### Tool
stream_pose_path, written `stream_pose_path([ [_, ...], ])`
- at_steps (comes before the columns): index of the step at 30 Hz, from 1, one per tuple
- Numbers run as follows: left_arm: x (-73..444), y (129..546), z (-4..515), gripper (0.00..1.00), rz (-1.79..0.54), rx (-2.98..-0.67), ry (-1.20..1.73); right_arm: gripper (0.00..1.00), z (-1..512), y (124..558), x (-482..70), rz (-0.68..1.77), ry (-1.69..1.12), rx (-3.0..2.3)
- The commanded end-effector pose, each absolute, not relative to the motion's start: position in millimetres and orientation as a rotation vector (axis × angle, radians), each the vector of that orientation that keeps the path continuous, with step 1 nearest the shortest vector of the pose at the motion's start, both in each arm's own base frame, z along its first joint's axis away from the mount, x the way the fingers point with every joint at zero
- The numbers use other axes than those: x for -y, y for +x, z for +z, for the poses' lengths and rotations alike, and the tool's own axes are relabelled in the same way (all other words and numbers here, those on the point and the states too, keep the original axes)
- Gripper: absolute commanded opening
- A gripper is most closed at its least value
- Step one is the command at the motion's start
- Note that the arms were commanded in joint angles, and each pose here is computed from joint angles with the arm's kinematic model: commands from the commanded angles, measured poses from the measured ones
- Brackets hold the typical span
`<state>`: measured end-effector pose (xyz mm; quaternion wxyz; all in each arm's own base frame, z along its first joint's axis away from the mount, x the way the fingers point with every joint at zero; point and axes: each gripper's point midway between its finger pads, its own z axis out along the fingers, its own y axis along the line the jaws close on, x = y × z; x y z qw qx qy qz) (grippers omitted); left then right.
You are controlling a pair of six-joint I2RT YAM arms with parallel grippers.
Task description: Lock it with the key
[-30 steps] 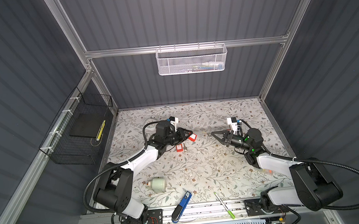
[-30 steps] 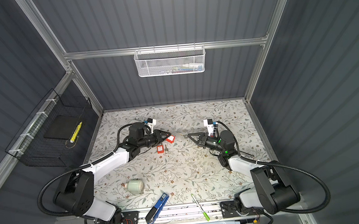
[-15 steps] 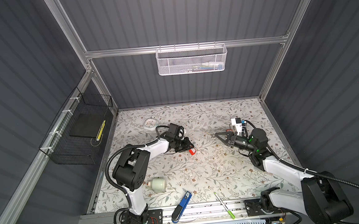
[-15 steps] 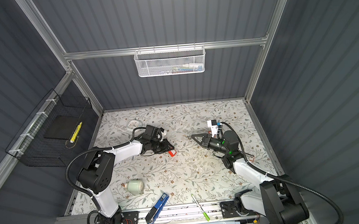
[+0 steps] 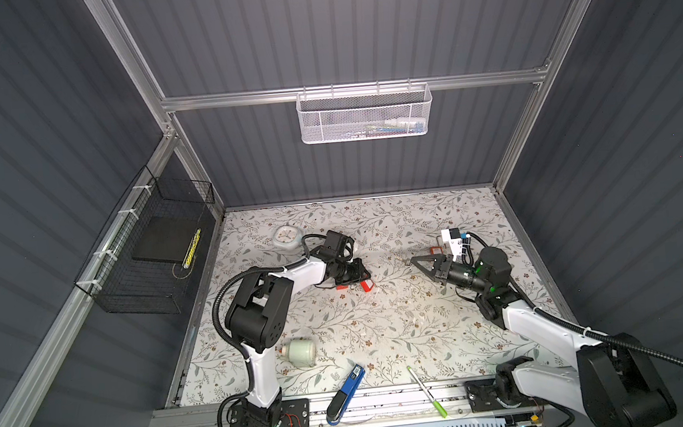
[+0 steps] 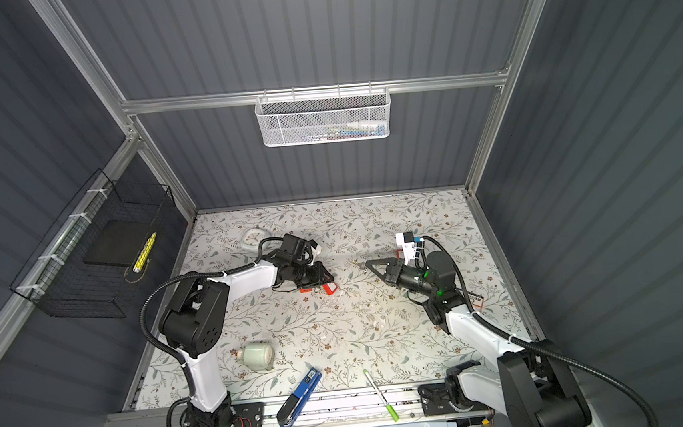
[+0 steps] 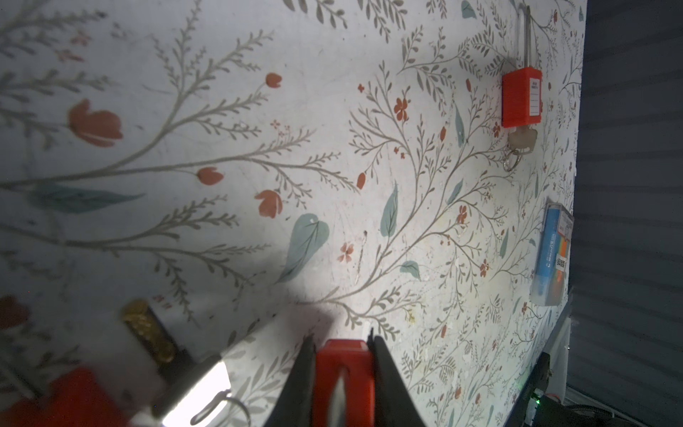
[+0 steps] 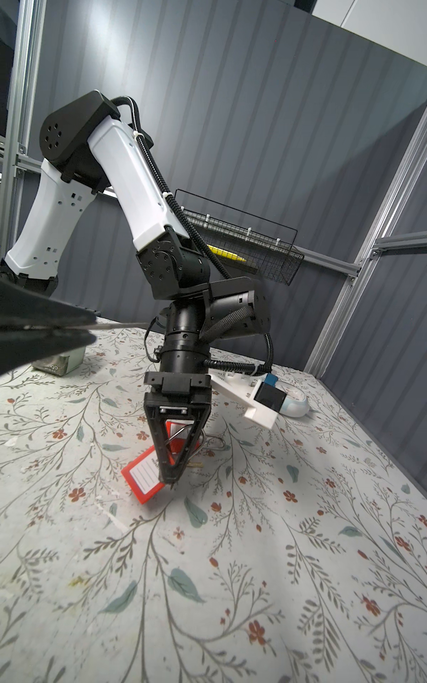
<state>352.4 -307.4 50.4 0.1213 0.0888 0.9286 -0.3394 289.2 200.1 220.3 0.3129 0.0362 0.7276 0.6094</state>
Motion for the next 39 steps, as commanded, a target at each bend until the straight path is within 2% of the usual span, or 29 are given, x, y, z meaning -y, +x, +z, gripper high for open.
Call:
stream_pose_path([
  [1,312.7,355.5,49.7,0.0,-0.985,-2.709,0.308,0.0,222.1,286.8,-198.4,1.592,0.068,-1.91],
  [3,311.4,356.9,45.2,0.02,-0.969,-2.717,0.305,0.0,222.1,286.0,-198.5,1.592,0.065,-1.912],
  [5,309.8,358.3,42.1,0.14,-0.951,-2.716,0.301,0.0,221.2,285.2,-198.2,1.587,0.064,-1.917],
  [9,308.8,360.6,38.8,0.18,-0.926,-2.719,0.304,0.0,215.4,285.3,-197.5,1.573,0.071,-1.94],
  [13,309.6,364.6,36.8,0.32,-0.907,-2.726,0.314,0.0,223.2,282.1,-196.6,1.57,0.052,-1.918],
  [18,309.6,369.1,33.9,0.41,-0.879,-2.741,0.32,0.0,223.7,280.7,-196.3,1.563,0.047,-1.92],
  [20,309.5,371.3,33.6,0.51,-0.869,-2.743,0.321,0.0,223.3,280.7,-195.4,1.559,0.05,-1.921],
  [22,309.8,373.0,33.9,0.56,-0.861,-2.742,0.316,0.0,223.4,280.1,-195.4,1.558,0.046,-1.922],
  [28,311.2,384.0,31.6,0.61,-0.823,-2.75,0.307,0.0,224.9,279.8,-194.9,1.556,0.045,-1.919],
  [39,326.7,399.7,39.3,0.62,-0.886,-2.711,0.295,0.0,212.5,279.8,-188.8,1.521,0.094,-1.949],
])
